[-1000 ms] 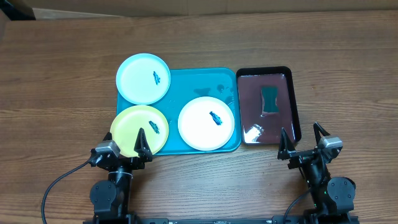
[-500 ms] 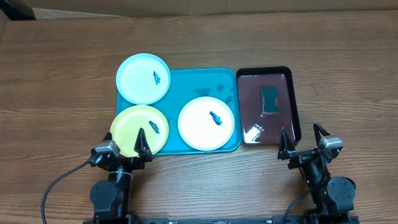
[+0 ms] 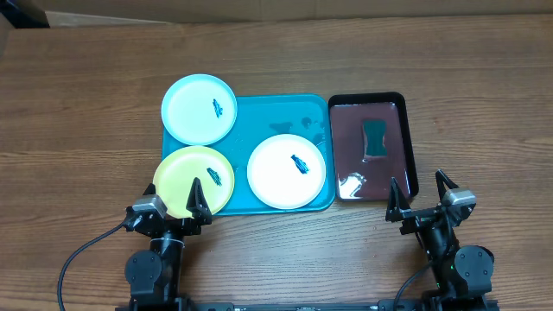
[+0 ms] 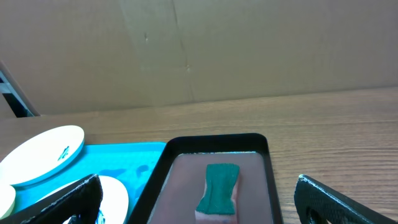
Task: Clean dirty plates on tray and stack at the side
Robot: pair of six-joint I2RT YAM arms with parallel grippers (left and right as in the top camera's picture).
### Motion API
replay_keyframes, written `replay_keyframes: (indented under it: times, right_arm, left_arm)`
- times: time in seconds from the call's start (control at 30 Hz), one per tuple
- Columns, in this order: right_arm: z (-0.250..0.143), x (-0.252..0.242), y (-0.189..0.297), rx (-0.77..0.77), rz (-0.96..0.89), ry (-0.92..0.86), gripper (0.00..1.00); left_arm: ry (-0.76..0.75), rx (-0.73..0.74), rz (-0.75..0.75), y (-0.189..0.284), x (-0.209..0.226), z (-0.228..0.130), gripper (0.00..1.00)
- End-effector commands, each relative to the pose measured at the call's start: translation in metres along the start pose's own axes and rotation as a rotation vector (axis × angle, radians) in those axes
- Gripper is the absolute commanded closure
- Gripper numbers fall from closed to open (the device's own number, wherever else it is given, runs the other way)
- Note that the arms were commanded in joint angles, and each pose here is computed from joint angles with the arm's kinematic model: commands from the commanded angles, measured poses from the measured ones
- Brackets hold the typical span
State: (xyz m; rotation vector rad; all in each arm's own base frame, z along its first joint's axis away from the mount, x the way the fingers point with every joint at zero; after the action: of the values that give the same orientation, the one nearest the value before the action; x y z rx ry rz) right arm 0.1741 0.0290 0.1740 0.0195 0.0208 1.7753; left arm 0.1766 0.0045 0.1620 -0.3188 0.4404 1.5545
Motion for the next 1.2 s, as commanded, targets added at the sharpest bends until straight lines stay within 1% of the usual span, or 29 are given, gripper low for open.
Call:
replay_keyframes:
  times: [0.0, 0.23, 0.4, 0.6, 0.77, 0.83, 0.93, 1.0, 1.07, 1.13, 1.17]
  right_arm:
    - [-0.003, -0.002, 0.000, 0.000, -0.012, -0.001, 0.00]
    - [0.003, -0.002, 0.000, -0.032, -0.011, 0.001, 0.00]
    - [-0.001, 0.008, 0.000, -0.011, 0.079, 0.000, 0.00]
    - [0.003, 0.008, 0.000, -0.029, 0.088, 0.000, 0.00]
    - [0.006, 0.016, 0.002, -0.022, 0.157, -0.005, 0.00]
    - [0.015, 0.016, 0.005, -0.023, 0.157, -0.023, 0.00]
    - [0.032, 0.015, 0.010, 0.008, 0.147, -0.031, 0.00]
    - [0.046, 0.014, 0.013, 0.061, 0.128, -0.045, 0.00]
    - [0.062, 0.013, 0.013, 0.117, 0.121, -0.054, 0.00]
    - [0.082, 0.013, 0.008, 0.181, 0.119, -0.063, 0.00]
    - [0.095, 0.012, 0.002, 0.224, 0.119, -0.064, 0.00]
  left_arm:
    - [-0.019, -0.010, 0.012, 0.000, 0.002, 0.000, 0.00]
    - [-0.019, -0.010, 0.008, 0.000, 0.001, 0.001, 0.00]
    - [0.012, -0.001, -0.014, 0.000, -0.001, 0.000, 0.00]
    - [0.011, 0.003, -0.022, 0.000, -0.002, -0.001, 0.00]
    - [0.009, -0.006, -0.037, 0.001, -0.005, 0.004, 0.00]
    - [0.009, 0.001, -0.070, 0.005, -0.013, 0.012, 0.00]
    - [0.003, -0.028, -0.107, 0.016, -0.031, 0.039, 0.00]
    - [0.002, -0.032, -0.115, 0.025, -0.042, 0.060, 0.00]
    - [0.004, -0.008, -0.108, 0.033, -0.055, 0.081, 0.00]
    - [-0.007, 0.064, -0.077, 0.037, -0.068, 0.104, 0.00]
    - [-0.039, 0.116, -0.077, 0.037, -0.076, 0.115, 0.00]
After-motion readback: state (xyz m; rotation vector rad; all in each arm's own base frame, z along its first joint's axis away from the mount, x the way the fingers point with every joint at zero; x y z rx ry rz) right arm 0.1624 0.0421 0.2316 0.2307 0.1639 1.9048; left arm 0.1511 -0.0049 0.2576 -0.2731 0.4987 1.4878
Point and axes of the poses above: each gripper's point midway between its finger pads, its own y axis back along the fingers, its own x axis along the line the jaws close on, z = x × y, the point moved 7 cm from there along y, back along the fingers, and after that the axes turned 10 degrees about y, right-handed, at the moved point
